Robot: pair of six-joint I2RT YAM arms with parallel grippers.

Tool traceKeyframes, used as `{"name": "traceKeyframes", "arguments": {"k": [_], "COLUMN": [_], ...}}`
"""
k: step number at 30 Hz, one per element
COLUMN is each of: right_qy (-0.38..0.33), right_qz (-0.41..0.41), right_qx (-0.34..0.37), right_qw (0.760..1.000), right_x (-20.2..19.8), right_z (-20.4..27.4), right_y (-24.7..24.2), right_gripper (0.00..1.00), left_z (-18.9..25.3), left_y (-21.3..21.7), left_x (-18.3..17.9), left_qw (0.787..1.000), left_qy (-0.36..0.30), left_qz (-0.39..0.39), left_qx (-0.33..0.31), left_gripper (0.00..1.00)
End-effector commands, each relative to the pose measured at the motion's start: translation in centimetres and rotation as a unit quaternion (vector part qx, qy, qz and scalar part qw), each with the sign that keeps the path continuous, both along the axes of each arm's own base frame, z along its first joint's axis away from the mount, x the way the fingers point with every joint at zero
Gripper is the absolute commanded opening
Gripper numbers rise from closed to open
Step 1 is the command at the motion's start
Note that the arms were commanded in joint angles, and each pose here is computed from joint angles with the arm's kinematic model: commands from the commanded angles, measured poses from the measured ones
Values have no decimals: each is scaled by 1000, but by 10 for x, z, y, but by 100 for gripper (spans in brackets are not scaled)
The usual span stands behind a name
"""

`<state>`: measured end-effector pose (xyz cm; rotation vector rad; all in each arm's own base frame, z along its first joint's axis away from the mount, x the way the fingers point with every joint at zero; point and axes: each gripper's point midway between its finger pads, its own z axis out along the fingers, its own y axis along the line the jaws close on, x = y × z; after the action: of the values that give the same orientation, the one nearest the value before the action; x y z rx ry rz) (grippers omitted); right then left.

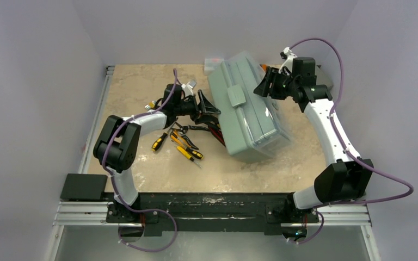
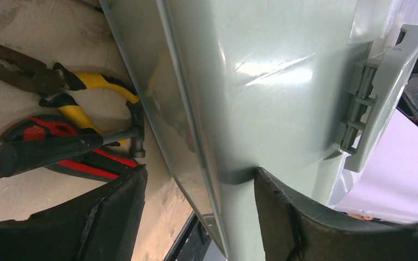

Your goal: Pack the tool kit

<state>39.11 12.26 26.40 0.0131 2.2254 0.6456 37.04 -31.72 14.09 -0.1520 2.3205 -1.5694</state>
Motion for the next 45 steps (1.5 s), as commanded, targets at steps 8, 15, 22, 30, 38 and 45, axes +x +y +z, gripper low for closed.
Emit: {"name": "traceKeyframes", "arguments": {"k": [8,15,22,30,38,45], "right_qy": [36,38,4,-64,-38,10], "right_qz": [89,122,100,49,-86,-61], "right_qx": [30,40,41,26,-46,27], "right_qw": [995,991,994,996,995,998], "right_x": [-44,-67,-65,-54,-34,-19], "right_z": [-6,-9,21,87,59,6], "right_y": [48,77,73,52,-26,-39], "right_gripper": [51,51,83,90,99,97], "left_z": [-57,-63,-72,-73,-27,32], "left_y": [8,17,21,55,78,76], "left_x": [-6,1,2,3,-3,-16], "left_qw": [996,995,995,993,992,988], "left_qy": [25,33,40,43,-13,-77], "left_qz": [14,43,46,89,105,106], "left_qx": [79,80,76,63,73,80], "left_gripper": [65,63,63,58,66,100]}}
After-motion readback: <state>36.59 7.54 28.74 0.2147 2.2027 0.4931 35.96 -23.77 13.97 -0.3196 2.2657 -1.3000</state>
